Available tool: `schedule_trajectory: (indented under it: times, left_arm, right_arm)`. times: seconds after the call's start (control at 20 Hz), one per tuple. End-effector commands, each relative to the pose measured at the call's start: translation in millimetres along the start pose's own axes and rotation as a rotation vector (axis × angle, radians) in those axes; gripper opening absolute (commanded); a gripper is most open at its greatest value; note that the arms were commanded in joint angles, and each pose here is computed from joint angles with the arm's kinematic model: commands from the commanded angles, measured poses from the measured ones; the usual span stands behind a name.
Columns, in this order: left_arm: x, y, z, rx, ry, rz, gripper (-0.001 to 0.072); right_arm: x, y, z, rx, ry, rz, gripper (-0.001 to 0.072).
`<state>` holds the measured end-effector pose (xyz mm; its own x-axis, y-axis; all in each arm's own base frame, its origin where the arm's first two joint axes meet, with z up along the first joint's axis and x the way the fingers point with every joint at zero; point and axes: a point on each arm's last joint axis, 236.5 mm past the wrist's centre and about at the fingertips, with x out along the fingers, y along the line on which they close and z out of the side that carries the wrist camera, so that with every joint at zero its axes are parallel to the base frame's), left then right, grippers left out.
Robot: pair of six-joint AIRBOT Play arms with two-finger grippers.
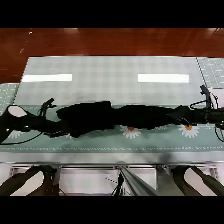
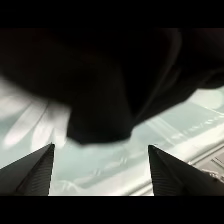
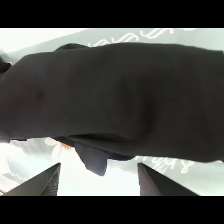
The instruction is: Fold the shirts.
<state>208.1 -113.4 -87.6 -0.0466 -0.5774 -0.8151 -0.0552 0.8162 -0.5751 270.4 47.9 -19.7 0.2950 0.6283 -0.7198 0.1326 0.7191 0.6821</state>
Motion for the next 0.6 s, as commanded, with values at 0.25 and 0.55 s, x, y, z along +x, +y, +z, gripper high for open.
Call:
schedule_trajectory:
  times: [0.25,0.55]
  left_arm:
    - [32,-5,6,-0.010,0.020,0.026,0.0021]
    - [32,-7,1,-0.010,0.045,0.016,0.0021]
  right_arm:
    - [2,-20,-21,0.015,0.076,-0.072,0.0542]
    - [32,-22,-58,0.083,0.114,0.013,0.0542]
